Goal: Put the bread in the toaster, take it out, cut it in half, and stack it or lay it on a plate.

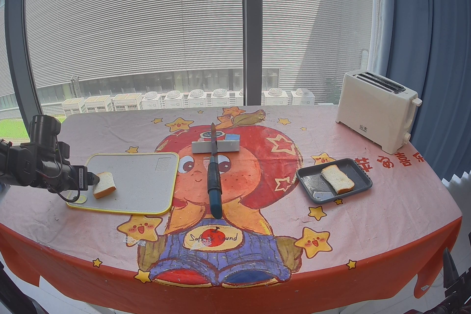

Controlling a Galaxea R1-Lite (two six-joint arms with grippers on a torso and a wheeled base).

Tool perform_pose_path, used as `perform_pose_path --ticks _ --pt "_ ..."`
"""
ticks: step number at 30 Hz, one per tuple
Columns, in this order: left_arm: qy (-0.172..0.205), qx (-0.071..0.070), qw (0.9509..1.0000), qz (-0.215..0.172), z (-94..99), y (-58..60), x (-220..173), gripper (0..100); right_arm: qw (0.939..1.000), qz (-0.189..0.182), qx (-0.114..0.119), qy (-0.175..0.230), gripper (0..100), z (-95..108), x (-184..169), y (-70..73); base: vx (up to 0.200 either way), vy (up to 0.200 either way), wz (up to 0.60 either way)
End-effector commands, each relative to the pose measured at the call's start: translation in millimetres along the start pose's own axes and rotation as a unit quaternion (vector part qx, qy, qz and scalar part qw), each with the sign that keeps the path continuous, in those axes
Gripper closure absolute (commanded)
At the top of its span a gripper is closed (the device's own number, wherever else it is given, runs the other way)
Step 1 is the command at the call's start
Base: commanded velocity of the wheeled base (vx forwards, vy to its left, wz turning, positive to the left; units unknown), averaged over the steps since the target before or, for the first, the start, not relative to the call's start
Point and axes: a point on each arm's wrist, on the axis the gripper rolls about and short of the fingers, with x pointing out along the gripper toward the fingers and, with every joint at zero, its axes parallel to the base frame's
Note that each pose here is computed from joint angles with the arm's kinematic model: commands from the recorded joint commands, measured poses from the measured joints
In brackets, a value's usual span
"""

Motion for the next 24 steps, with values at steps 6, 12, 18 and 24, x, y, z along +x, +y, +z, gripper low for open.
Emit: perform_pose_path --ticks 6,12,18,24 --pt "-0.002 0.0 1.0 0.002 -0.2 0.5 -2.9 100 1.0 0.0 0.0 0.0 0 -4.7 -0.1 -0.1 0.0 0.0 0.0" --pt "-0.015 0.001 0.9999 0.004 0.2 0.0 -15.2 100 1.0 0.0 0.0 0.0 0 -4.7 -0.1 -0.1 0.0 0.0 0.0" --pt "-0.014 0.002 0.9998 0.016 -0.2 0.5 -14.6 100 1.0 0.0 0.0 0.0 0 -4.7 -0.1 -0.1 0.0 0.0 0.0" --pt "-0.014 0.002 0.9997 0.021 -0.4 0.6 -14.2 100 1.0 0.0 0.0 0.0 0 -4.7 -0.1 -0.1 0.0 0.0 0.0"
